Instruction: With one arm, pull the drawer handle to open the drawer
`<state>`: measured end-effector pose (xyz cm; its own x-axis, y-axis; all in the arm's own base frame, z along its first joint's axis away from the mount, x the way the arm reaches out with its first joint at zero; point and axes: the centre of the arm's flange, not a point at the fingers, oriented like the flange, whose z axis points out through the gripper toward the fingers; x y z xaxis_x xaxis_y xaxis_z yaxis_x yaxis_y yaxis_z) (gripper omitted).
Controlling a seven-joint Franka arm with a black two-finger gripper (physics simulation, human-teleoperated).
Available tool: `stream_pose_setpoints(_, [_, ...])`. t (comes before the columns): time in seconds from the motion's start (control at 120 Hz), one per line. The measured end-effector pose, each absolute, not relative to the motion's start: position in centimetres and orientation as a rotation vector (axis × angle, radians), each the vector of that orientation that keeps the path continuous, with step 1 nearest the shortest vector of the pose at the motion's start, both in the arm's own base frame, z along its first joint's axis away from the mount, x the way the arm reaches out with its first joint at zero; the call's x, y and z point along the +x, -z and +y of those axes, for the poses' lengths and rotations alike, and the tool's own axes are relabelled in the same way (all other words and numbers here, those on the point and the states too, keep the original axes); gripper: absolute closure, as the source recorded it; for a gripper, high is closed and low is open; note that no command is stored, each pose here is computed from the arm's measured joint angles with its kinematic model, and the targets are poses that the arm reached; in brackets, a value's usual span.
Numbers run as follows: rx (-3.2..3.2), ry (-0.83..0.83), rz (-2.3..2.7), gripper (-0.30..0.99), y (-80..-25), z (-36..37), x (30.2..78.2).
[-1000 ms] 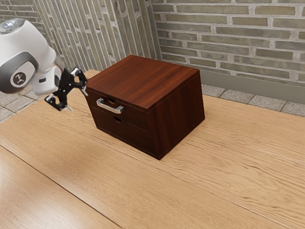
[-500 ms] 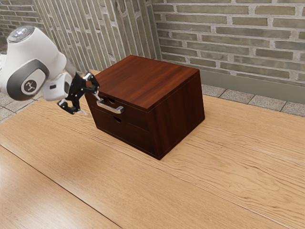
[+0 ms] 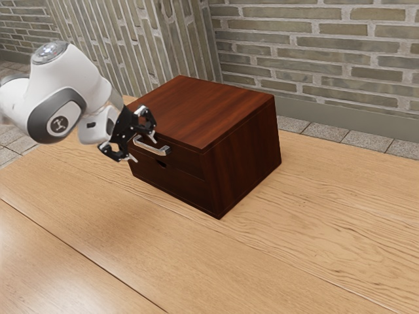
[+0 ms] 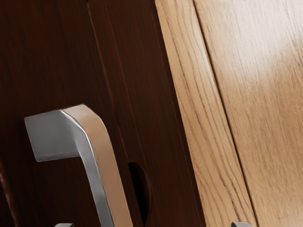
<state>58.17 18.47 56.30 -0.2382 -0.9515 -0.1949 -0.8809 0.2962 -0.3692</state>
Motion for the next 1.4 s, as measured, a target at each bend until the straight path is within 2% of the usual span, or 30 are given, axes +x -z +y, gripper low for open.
stream_pose_setpoints(0.092, [-1.652,0.240,2.201,0.15,-55.5,18.5,57.9])
stream_pose_setpoints(0.317, [-1.711,0.204,2.176,0.30,-54.8,20.7,55.0])
stream_pose_setpoints(0.567, [-1.692,0.179,2.181,0.26,-55.5,19.0,52.6])
stream_pose_setpoints(0.683, [-1.691,0.160,2.164,0.32,-56.3,18.2,50.0])
stream_pose_setpoints(1.025, [-1.733,0.064,2.147,0.23,-55.2,16.0,44.4])
stream_pose_setpoints(1.1, [-1.743,0.060,2.125,0.33,-55.8,15.6,42.9])
stream_pose_setpoints(1.167, [-1.738,0.064,2.092,0.67,-57.4,14.8,41.6])
stream_pose_setpoints(1.242, [-1.781,0.087,1.978,0.46,-62.0,15.2,39.2])
stream_pose_setpoints(1.283, [-1.787,0.112,1.887,0.36,-67.6,14.4,38.2])
stream_pose_setpoints(1.342, [-1.803,0.168,1.773,0.26,-75.8,11.7,36.9])
stream_pose_setpoints(1.4, [-1.916,0.205,1.706,0.19,-78.5,9.8,36.6])
